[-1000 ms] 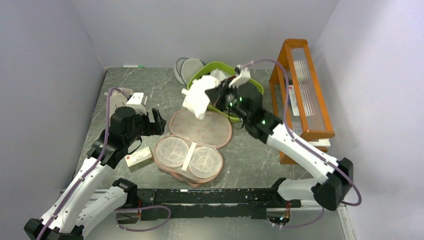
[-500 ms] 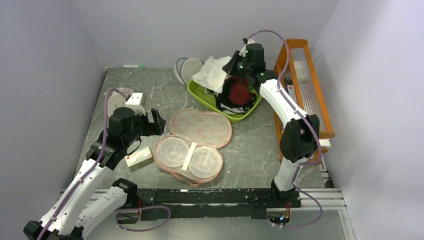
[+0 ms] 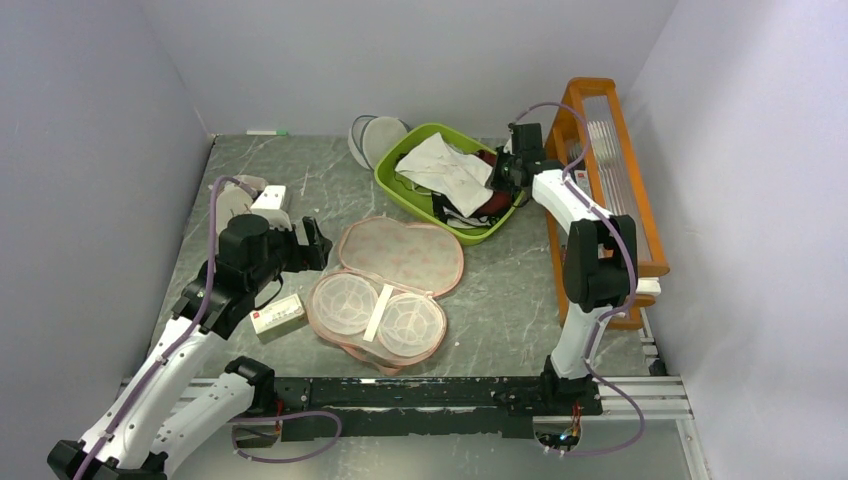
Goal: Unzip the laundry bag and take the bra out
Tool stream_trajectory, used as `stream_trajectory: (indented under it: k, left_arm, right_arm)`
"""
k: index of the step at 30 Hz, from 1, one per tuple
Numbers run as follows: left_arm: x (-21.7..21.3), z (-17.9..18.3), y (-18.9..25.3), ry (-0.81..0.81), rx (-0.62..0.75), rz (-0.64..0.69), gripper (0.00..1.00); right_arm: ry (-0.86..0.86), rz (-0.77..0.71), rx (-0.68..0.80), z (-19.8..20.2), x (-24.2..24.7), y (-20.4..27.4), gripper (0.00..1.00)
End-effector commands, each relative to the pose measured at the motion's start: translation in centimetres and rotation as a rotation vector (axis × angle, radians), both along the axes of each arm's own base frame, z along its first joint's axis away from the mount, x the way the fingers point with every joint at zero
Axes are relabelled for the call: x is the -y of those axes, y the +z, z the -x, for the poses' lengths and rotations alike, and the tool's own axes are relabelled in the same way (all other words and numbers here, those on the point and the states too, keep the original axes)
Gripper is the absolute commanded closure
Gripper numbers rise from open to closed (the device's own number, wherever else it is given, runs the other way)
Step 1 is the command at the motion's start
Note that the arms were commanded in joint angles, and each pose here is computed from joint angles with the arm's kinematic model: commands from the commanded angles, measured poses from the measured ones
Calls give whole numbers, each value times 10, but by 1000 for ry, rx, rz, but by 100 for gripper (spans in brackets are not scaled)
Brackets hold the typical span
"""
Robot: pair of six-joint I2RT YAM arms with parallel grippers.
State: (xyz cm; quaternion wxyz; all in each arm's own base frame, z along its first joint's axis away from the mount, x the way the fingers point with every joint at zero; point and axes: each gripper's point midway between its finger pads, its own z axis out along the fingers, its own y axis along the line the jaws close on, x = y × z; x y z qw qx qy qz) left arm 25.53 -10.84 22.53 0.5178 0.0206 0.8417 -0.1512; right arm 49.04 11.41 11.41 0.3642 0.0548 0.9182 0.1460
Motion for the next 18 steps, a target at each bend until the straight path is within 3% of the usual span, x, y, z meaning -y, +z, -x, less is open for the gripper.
stream_trajectory:
  k: [1,4,9,12,15,18]
  left_arm:
    - [-1,-4,5,4,32,8,3]
    - [1,-5,4,-6,24,6,3]
    - [3,-5,1,-12,16,4,3]
    - [4,-6,1,-19,15,4,3]
    - [5,-7,-1,-23,6,1,3]
    - [6,-7,-3,-27,-1,-1,3]
  right_arm:
    - [-12,141,28,-1,24,13,90]
    - [-10,165,34,8,29,29,77]
    - [9,171,86,46,26,58,41]
    - [55,196,116,76,17,69,28]
    - [164,190,139,109,-12,68,26]
    - [321,72,156,148,-59,56,25]
